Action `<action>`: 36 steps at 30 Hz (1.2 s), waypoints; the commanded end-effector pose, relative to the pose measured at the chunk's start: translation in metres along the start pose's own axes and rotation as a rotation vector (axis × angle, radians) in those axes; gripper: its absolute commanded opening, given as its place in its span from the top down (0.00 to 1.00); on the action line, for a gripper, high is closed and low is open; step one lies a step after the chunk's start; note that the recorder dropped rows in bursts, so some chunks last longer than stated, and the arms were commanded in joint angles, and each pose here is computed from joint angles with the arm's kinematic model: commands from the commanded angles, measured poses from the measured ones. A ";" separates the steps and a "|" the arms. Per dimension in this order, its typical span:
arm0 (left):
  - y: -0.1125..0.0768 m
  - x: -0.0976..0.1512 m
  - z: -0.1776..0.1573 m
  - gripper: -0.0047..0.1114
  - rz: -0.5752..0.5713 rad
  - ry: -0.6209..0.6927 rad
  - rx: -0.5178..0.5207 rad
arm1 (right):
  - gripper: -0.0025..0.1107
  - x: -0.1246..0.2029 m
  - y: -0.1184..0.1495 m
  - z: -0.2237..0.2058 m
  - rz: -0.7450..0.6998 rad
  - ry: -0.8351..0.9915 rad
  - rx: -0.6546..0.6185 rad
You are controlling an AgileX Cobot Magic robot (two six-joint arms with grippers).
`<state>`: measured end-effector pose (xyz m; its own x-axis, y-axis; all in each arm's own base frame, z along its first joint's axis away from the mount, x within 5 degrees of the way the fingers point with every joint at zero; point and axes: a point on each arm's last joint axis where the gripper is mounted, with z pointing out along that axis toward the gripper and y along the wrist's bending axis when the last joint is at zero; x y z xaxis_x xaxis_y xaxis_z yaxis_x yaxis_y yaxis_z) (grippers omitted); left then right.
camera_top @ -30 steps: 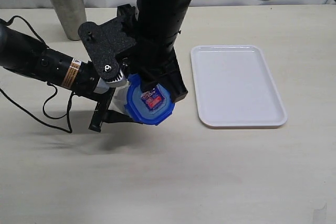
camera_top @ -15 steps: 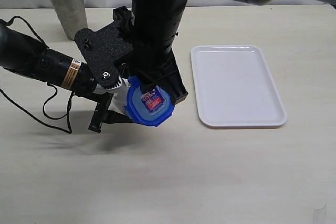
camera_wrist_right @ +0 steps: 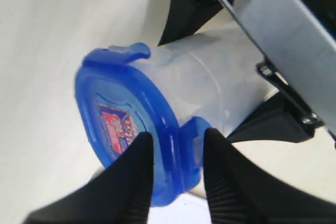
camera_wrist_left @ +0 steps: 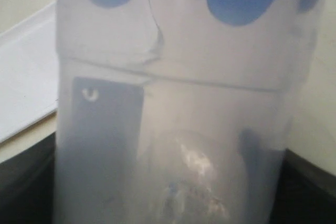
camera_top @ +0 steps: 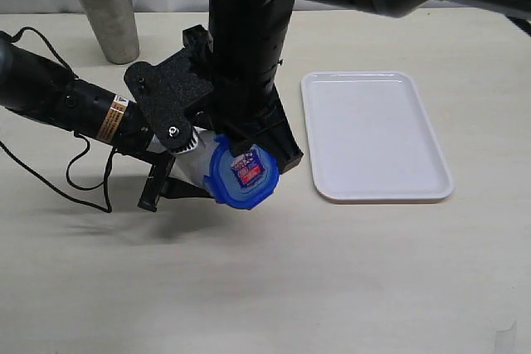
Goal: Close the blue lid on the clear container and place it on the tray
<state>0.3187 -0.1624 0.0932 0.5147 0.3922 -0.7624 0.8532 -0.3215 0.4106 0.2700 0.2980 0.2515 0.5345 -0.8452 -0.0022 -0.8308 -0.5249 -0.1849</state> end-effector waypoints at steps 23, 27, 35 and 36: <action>0.016 -0.023 -0.005 0.96 -0.198 -0.199 -0.115 | 0.74 0.038 -0.010 -0.045 0.449 -0.308 0.133; 0.018 -0.023 -0.005 0.96 -0.244 -0.201 -0.130 | 0.67 0.053 -0.010 -0.063 0.559 -0.412 0.160; 0.021 -0.022 -0.006 0.96 -0.338 -0.205 -0.164 | 0.68 0.062 -0.006 -0.090 0.626 -0.474 0.226; 0.023 -0.022 -0.006 0.96 -0.373 -0.212 -0.177 | 0.68 0.062 -0.005 -0.093 0.635 -0.478 0.230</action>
<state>0.3234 -0.1712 0.1108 0.2127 0.3105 -0.9265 0.9768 -0.0907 0.1938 0.2949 0.2422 0.3354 0.0474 -0.8291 -0.5571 -0.9757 0.0811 -0.2036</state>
